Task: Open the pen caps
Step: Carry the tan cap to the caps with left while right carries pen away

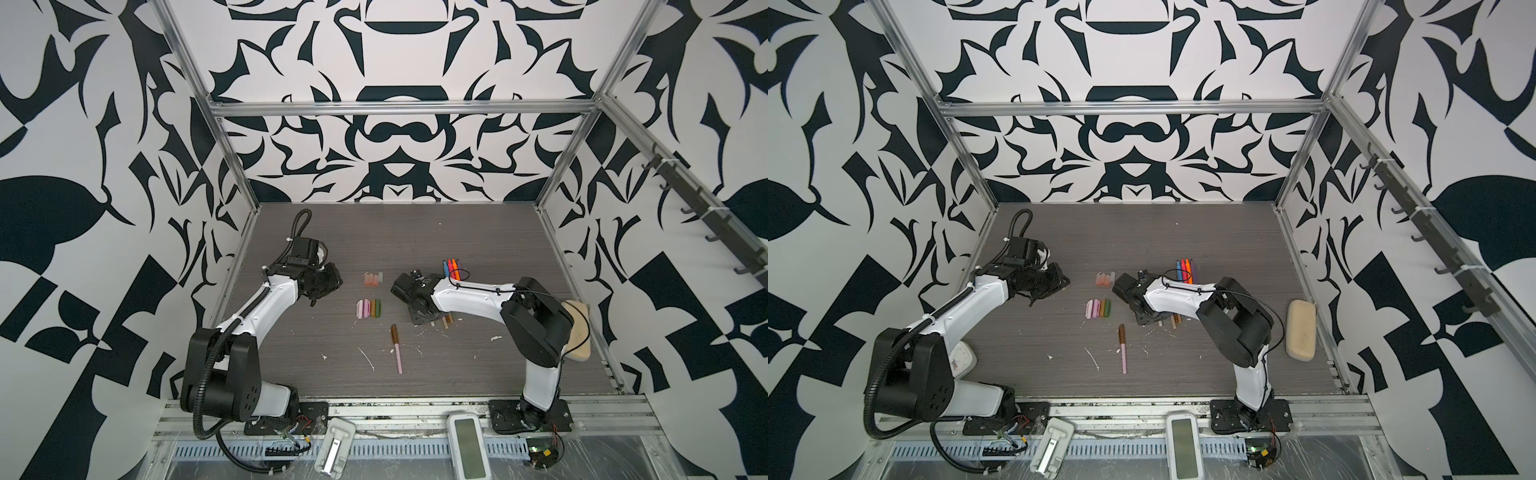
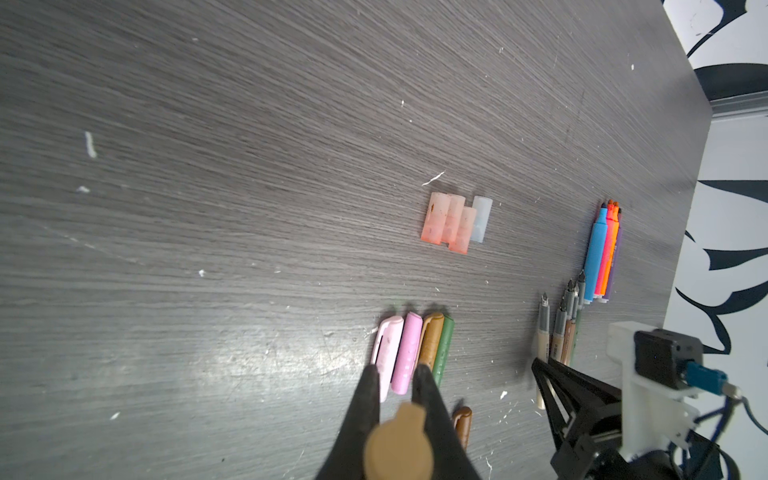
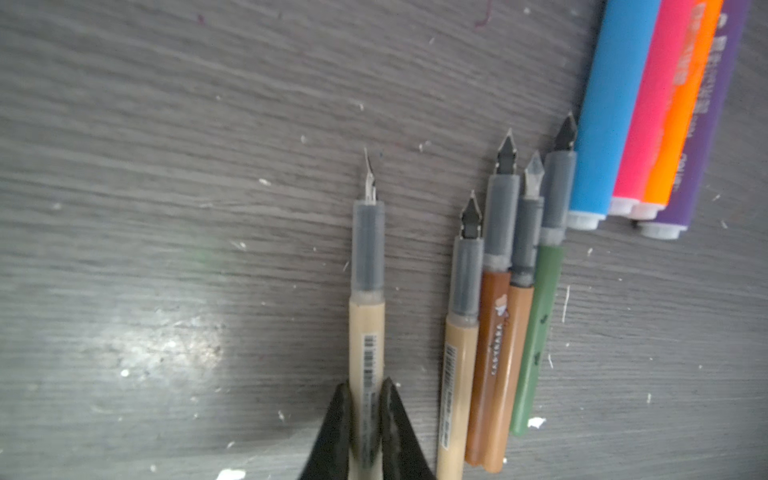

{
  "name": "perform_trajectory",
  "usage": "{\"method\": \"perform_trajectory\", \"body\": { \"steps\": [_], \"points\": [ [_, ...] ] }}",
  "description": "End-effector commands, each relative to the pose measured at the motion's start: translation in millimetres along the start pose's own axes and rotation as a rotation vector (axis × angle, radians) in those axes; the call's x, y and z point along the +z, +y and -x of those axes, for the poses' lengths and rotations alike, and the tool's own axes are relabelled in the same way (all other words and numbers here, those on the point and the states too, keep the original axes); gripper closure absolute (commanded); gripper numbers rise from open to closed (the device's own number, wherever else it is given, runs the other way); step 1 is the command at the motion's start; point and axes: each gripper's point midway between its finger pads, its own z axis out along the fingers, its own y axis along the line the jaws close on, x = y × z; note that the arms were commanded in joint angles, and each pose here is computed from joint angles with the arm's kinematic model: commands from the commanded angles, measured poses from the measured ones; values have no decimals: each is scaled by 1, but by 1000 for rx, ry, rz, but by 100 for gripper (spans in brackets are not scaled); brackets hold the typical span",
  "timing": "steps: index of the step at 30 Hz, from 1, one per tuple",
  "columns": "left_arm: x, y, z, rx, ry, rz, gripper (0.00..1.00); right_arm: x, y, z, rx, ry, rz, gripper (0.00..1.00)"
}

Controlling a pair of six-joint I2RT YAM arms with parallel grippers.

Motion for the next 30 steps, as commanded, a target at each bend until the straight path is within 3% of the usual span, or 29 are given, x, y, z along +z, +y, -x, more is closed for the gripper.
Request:
{"method": "perform_trajectory", "body": {
  "steps": [1,30],
  "points": [
    [-4,-2,-3,9,14,-6,99,-8,-6,2,-8,0,-37,76],
    [9,12,-16,-14,75,32,95,-14,-28,6,-6,-11,-148,76]
  ]
}}
